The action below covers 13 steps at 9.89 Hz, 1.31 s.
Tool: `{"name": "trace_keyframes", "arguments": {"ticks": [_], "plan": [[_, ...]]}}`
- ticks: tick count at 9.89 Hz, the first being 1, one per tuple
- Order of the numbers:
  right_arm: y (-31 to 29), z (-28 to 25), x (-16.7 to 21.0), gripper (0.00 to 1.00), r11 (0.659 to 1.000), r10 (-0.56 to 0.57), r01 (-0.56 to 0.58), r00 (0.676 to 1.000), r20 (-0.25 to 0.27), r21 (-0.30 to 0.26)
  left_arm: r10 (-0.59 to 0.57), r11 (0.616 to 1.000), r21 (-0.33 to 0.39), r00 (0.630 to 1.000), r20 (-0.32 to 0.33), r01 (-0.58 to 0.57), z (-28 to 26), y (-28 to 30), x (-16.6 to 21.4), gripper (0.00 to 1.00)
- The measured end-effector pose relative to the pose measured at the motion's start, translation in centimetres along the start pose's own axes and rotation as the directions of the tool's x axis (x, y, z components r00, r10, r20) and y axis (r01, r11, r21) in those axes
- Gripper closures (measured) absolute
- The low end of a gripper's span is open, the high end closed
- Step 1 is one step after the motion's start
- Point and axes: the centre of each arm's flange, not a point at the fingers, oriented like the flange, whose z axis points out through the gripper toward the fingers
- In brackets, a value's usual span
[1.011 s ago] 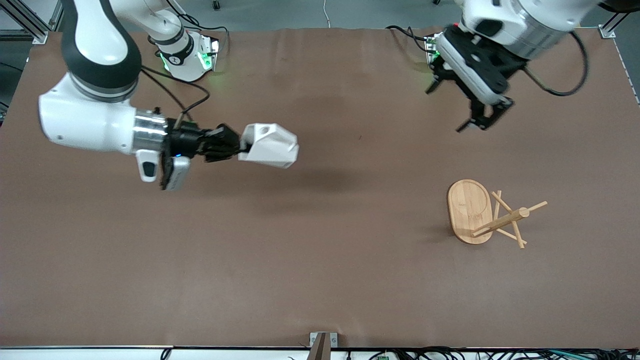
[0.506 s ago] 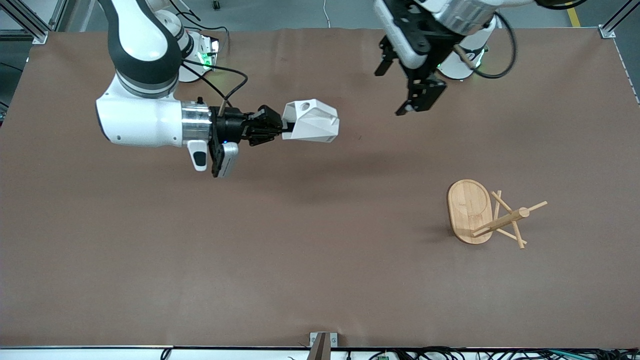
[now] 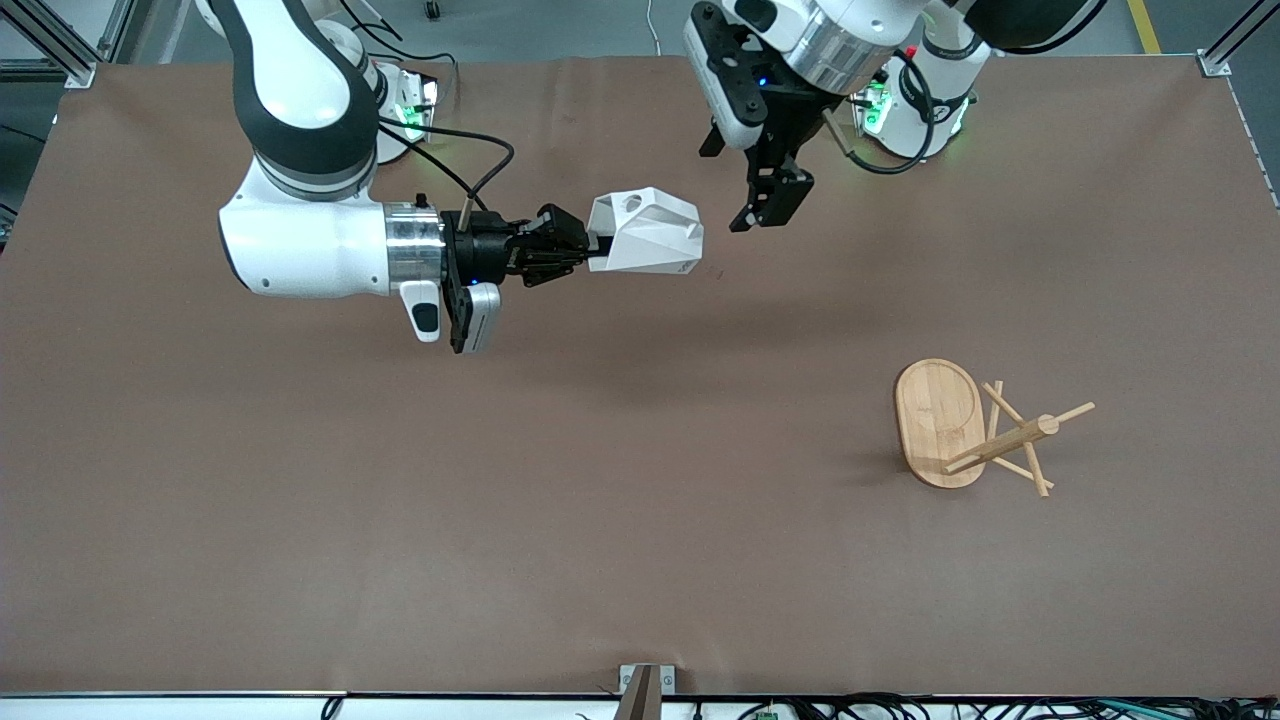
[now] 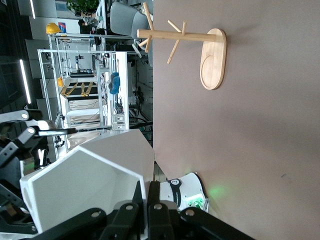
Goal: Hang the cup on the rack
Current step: 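Lift the cup with the right gripper while the left gripper approaches, then grasp the cup's base with the left gripper beside the right gripper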
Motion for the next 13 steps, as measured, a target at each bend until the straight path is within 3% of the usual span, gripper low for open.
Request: {"name": "trace_keyframes", "arguments": {"ticks": [9,11,13], "plan": [[-1.7,2.5,-0.8,0.96,0.999,-0.016,0.015,0.999,0.036,0.033,0.043,0.999,0.014,0.998,-0.046,-0.042,2.5,0.2,0.6,0.00],[-1.9,3.0,-1.1,0.96,0.999,-0.019,0.018,0.999,0.045,0.034,0.044,0.999,0.007,0.998,-0.046,-0.044,3.0,0.2,0.7,0.03],[-1.9,3.0,-1.0,0.96,0.999,-0.019,0.018,0.999,0.043,0.033,0.044,0.999,0.007,0.998,-0.045,-0.044,3.0,0.2,0.7,0.16]]}}
